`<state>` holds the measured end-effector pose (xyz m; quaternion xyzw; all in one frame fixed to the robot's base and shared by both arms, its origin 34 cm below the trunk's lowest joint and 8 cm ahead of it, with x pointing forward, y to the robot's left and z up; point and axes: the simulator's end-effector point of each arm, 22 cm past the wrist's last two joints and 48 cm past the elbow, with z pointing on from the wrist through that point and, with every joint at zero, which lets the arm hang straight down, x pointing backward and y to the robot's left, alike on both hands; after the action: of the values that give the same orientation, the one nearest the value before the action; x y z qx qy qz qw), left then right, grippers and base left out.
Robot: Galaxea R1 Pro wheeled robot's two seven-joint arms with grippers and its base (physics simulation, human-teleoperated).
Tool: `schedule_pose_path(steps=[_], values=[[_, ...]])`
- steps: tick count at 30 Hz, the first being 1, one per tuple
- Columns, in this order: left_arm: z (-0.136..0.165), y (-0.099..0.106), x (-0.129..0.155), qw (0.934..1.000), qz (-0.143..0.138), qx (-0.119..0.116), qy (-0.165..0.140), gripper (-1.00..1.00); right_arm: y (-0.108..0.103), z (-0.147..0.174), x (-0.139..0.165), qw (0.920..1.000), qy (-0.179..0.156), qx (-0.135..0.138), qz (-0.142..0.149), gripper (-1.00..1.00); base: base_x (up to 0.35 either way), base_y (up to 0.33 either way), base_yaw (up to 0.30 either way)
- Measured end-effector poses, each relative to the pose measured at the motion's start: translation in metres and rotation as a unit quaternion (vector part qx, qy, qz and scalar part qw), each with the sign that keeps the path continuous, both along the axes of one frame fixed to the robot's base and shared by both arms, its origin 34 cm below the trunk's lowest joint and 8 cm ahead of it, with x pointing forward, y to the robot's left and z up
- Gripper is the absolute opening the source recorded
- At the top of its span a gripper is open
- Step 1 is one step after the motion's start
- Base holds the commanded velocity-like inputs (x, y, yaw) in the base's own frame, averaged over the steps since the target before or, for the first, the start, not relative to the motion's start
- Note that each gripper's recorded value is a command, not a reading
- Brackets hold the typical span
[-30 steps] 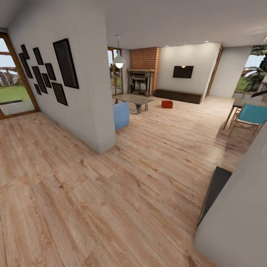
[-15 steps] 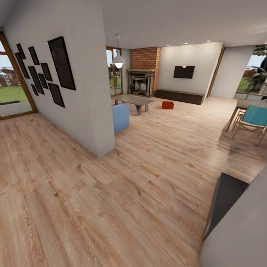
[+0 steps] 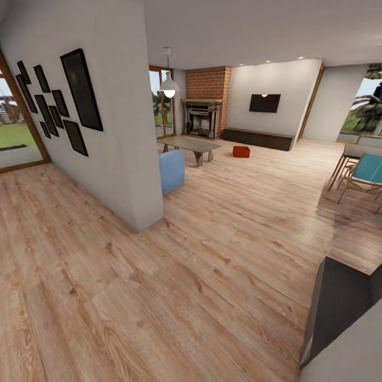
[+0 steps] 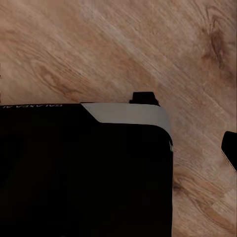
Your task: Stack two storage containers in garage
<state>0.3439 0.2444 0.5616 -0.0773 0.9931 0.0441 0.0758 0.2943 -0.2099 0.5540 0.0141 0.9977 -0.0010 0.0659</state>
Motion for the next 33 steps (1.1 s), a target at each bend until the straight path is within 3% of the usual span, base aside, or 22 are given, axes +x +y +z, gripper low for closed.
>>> schedule_pose_path(steps=[33], values=[[0.0,-0.0001,-0.0002,1.0,0.0,0.0,0.0,1.0,0.0,0.0,0.0003,1.0,-0.001,0.0,0.001,1.0,0.323,0.0,-0.001]])
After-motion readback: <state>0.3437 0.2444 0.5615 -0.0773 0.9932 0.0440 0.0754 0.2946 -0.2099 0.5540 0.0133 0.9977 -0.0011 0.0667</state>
